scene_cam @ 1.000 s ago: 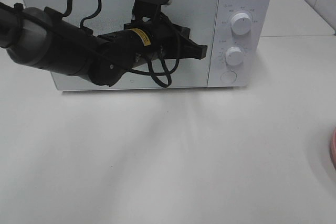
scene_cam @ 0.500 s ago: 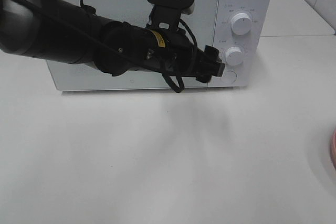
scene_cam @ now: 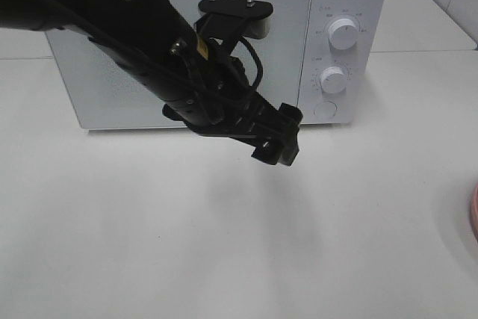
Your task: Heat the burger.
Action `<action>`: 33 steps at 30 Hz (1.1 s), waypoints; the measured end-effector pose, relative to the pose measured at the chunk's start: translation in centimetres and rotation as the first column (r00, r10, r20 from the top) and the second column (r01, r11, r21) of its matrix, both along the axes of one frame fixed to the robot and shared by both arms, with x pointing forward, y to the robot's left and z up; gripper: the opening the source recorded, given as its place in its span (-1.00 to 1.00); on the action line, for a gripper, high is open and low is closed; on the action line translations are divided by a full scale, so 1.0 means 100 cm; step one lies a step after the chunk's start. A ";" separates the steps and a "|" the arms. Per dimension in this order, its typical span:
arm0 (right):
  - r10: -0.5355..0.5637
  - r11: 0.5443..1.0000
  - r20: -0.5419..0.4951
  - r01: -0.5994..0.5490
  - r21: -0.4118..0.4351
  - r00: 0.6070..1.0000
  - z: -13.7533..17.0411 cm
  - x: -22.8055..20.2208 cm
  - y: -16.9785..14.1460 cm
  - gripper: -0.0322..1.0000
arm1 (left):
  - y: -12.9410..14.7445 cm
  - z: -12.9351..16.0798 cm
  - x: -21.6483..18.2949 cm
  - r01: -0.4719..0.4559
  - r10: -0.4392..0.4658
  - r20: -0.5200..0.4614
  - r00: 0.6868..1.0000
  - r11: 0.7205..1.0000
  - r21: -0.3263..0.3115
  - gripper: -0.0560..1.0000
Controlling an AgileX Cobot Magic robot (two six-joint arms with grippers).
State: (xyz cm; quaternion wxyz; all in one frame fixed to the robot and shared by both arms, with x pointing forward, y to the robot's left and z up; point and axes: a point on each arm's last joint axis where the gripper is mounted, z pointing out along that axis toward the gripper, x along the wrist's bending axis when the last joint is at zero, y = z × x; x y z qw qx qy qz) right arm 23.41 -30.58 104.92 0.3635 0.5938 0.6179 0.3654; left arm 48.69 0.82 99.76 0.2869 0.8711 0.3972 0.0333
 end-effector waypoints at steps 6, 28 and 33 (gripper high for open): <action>0.000 1.000 0.000 0.000 0.000 1.000 0.000 0.000 0.000 0.53 | 0.018 0.021 -0.022 0.042 -0.030 -0.128 0.991 0.995 0.087 0.98; 0.000 1.000 0.000 0.000 0.000 1.000 0.000 0.000 0.000 0.53 | 0.152 0.056 0.017 -0.234 0.301 -0.311 0.901 0.944 0.234 0.98; 0.000 1.000 0.000 0.000 0.000 1.000 0.000 0.000 0.000 0.53 | 0.186 0.060 0.017 -0.320 0.390 -0.328 0.860 0.915 0.246 0.98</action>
